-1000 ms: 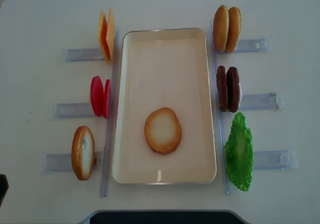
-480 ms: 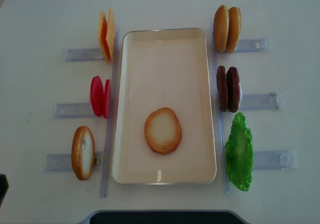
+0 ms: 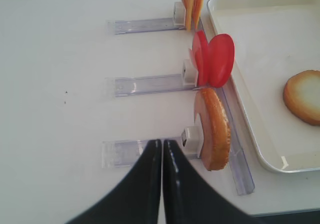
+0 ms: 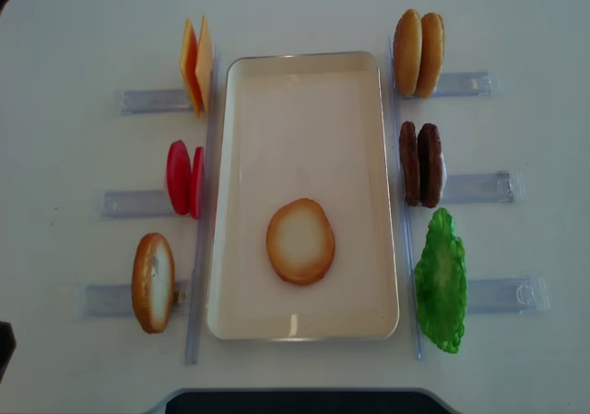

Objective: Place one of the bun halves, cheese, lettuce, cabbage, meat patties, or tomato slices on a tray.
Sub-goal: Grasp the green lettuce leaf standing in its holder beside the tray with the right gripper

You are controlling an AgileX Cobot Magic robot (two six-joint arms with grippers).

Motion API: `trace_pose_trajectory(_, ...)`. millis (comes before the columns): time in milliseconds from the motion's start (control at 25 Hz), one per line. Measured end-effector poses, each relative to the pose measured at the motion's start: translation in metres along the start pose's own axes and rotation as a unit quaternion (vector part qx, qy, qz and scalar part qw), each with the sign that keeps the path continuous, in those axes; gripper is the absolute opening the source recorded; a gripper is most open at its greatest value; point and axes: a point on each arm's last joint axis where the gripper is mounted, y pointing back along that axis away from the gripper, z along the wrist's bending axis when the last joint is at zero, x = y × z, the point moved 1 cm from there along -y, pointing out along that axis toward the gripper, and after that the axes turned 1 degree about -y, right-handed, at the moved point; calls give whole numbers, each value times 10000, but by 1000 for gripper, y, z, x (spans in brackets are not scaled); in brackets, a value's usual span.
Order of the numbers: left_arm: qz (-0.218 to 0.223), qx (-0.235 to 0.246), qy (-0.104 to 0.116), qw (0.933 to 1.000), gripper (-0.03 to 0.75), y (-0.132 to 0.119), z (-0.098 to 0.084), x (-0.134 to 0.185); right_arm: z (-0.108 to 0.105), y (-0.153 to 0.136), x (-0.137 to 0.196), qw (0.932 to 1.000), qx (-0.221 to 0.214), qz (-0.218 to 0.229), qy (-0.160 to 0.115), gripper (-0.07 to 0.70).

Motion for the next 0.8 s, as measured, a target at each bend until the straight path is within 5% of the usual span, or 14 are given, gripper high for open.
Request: trace_pose_trajectory(800, 0, 0, 0, 10000, -7, 0, 0, 0, 69, 16, 23, 9941, -704, -39, 821, 534)
